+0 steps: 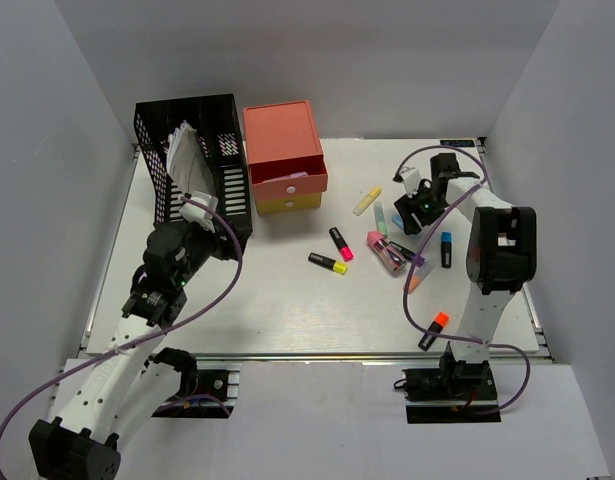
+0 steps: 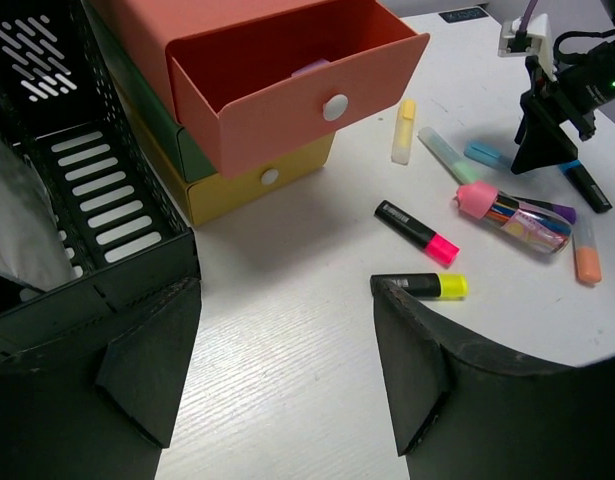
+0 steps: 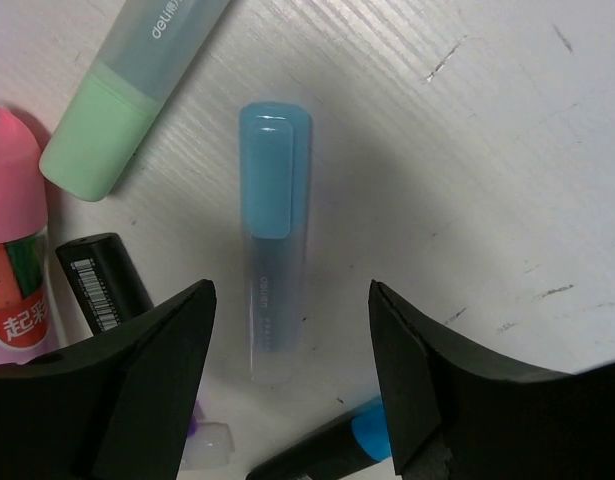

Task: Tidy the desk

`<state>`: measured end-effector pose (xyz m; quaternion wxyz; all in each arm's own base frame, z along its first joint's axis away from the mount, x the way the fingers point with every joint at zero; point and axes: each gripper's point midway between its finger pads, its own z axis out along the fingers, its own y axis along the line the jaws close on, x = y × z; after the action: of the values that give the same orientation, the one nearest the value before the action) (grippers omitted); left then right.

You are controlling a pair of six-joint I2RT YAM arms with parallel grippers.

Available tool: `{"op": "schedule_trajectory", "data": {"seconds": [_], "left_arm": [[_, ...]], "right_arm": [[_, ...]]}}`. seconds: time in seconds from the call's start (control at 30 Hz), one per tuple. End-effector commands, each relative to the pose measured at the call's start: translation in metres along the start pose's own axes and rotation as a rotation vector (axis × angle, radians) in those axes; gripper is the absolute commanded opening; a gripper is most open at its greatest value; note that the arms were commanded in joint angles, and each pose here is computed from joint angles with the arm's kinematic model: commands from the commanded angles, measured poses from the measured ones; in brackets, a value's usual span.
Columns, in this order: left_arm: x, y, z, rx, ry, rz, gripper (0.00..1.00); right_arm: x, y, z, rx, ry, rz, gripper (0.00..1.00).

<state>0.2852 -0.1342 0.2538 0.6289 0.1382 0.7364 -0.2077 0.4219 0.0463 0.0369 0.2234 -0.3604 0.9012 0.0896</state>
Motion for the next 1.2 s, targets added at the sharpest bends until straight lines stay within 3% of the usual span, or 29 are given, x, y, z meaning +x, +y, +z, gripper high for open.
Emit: {"op": "schedule_trajectory", "data": {"seconds": [0.0,0.23,0.37,0.47,0.57,0.67,0.83,1.17], "left_arm": [[-0.008,0.004,-0.001,-0.024,-0.007,0.009,0.80],[-0.005,0.007,0.001,-0.034,0.004,0.008,0.80],[-0.003,0.008,0.001,-0.038,0.008,0.011,0.80],[-0.002,0.008,0.002,-0.042,0.016,0.008,0.80],[-0.001,0.009,0.002,-0.045,0.020,0.009,0.80],[-0.001,0.009,0.002,-0.042,0.020,0.009,0.80],[-0.001,0.008,0.002,-0.039,0.019,0.011,0.80],[0.002,0.010,0.003,-0.050,0.033,0.011,0.80]], "right_arm": [[0.001,0.004,0.008,-0.012,0.003,-0.035,0.68],[0.013,0.010,0.025,0.037,0.050,-0.093,0.66],[0.016,0.013,0.032,0.024,0.063,-0.103,0.58],[0.019,0.012,0.033,0.014,0.079,-0.109,0.42],[0.020,0.006,0.028,0.026,0.093,-0.115,0.18],[0.009,-0.002,0.016,0.067,0.072,-0.126,0.09],[-0.050,-0.005,-0.039,0.148,-0.078,-0.218,0.02],[-0.211,0.088,-0.158,0.223,-0.515,-0.660,0.01]]}}
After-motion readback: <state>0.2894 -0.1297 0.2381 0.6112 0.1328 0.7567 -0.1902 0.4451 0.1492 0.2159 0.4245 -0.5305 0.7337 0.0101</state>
